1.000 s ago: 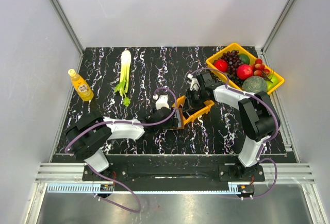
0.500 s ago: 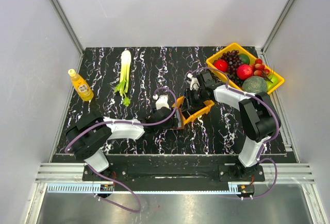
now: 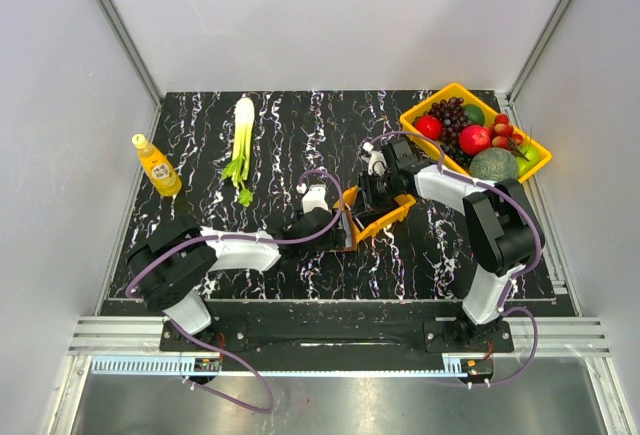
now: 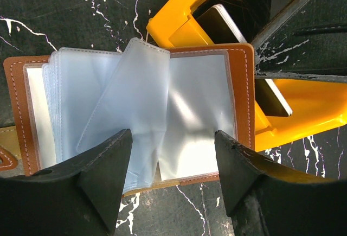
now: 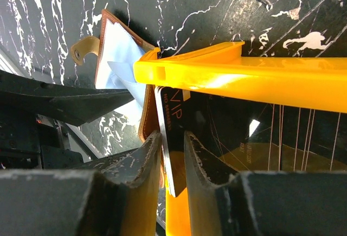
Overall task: Put the credit cards into the card holder
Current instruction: Pick up the credit card from the storage box.
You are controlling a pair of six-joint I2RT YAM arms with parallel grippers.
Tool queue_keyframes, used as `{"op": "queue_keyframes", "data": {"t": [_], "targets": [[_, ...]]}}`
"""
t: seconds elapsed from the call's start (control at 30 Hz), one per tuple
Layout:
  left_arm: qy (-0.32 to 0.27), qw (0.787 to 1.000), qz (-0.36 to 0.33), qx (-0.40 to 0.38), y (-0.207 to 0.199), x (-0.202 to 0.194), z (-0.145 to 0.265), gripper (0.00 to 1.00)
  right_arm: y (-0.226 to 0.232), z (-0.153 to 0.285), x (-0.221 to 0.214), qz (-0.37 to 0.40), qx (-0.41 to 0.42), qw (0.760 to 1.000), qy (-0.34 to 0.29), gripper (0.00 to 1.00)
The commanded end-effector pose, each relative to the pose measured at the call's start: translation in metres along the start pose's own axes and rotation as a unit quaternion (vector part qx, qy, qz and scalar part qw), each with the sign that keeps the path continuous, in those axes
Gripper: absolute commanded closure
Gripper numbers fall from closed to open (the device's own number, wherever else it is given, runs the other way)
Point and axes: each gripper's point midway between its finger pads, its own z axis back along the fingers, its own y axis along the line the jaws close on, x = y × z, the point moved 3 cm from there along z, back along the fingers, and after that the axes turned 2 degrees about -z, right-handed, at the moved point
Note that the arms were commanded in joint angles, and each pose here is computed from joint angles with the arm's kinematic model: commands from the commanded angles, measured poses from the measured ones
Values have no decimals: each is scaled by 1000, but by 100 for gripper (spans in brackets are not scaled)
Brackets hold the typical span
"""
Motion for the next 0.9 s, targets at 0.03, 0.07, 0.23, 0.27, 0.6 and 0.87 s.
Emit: {"op": "queue_keyframes", "data": {"t": [0.03,0.07,0.23,0.27,0.6,0.87], "targets": [[43,999,-14,12,9,-19,-5,33,26,12,14,24,41,999,-25,70],[43,999,-14,11,9,-19,-5,33,29,14,15,25,45,998,-26,68],[42,999,-15,11,8,-18,-5,33,27,13,16,24,40,999,-28,77],[43,999,-15,12,8,-18,-5,33,26,11,16,22,41,999,-25,79],[46,999,-15,12,8,-19,-6,33,31,18,17,28,43,998,-34,94],[48,999,-15,13,8,-20,-7,33,27,32,21,34,-3,998,-60,100]]}}
